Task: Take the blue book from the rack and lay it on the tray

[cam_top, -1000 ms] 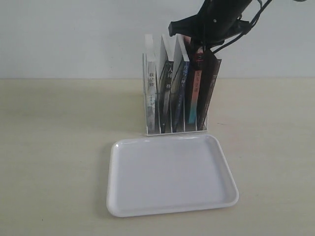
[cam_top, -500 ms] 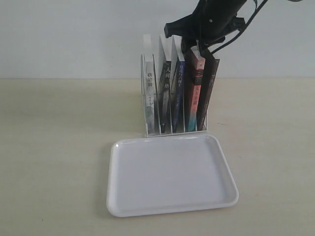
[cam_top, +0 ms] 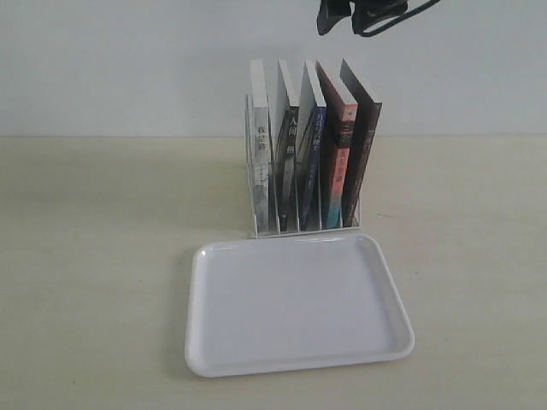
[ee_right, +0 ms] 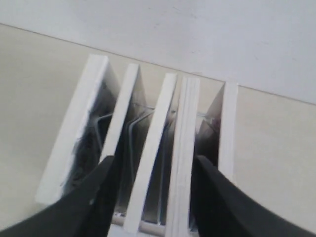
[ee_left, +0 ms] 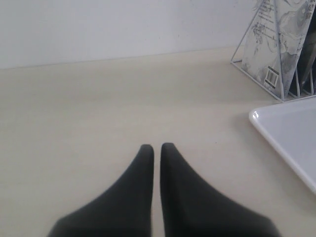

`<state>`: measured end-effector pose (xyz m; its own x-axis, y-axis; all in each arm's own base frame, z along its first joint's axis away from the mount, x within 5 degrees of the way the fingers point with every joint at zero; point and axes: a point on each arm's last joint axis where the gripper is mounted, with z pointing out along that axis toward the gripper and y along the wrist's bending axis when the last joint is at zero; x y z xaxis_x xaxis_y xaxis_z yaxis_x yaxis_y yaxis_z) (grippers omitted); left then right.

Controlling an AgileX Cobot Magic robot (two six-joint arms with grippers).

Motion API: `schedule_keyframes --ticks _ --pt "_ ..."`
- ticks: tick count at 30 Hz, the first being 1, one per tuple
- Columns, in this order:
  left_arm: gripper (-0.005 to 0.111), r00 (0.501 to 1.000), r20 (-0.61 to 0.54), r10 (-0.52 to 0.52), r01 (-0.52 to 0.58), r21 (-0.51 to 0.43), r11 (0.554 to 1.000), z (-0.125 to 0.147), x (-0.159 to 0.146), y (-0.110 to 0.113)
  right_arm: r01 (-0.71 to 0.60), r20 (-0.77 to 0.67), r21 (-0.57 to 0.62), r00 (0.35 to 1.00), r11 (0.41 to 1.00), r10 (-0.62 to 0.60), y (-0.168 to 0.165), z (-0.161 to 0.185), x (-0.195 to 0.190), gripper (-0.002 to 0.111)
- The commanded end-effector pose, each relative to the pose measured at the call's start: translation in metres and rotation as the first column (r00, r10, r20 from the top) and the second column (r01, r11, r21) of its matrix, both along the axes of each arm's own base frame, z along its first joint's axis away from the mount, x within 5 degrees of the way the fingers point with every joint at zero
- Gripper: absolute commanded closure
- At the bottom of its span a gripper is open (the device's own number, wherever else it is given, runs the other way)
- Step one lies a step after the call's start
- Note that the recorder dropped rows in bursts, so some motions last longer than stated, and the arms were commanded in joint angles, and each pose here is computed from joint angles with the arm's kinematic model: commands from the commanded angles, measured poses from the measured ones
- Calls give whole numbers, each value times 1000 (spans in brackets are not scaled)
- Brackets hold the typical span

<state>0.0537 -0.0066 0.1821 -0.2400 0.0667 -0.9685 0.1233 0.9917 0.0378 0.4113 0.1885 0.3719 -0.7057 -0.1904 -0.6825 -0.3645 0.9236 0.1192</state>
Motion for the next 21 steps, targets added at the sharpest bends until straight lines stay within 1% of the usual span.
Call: schedule_keyframes --ticks 1,7,9,11,15,21 --pt "102 1000 21 2 -2 -8 1000 3 0 0 -70 -52 72 996 995 74 12 1 -9 63" --pt "102 1000 21 2 -2 -8 1000 3 0 0 -143 -1 68 990 987 144 45 4 -23 63" --pt "102 1000 21 2 -2 -8 1000 3 0 0 -148 25 61 989 987 147 54 3 -26 63" --pt "102 1000 21 2 -2 -8 1000 3 0 0 -126 34 50 992 991 124 58 -1 -24 63" --pt "102 1000 21 2 -2 -8 1000 3 0 0 -77 -18 39 997 996 78 58 -20 -13 63" --pt "102 1000 21 2 -2 -8 1000 3 0 0 -55 -53 -8 997 998 55 61 -50 2 63"
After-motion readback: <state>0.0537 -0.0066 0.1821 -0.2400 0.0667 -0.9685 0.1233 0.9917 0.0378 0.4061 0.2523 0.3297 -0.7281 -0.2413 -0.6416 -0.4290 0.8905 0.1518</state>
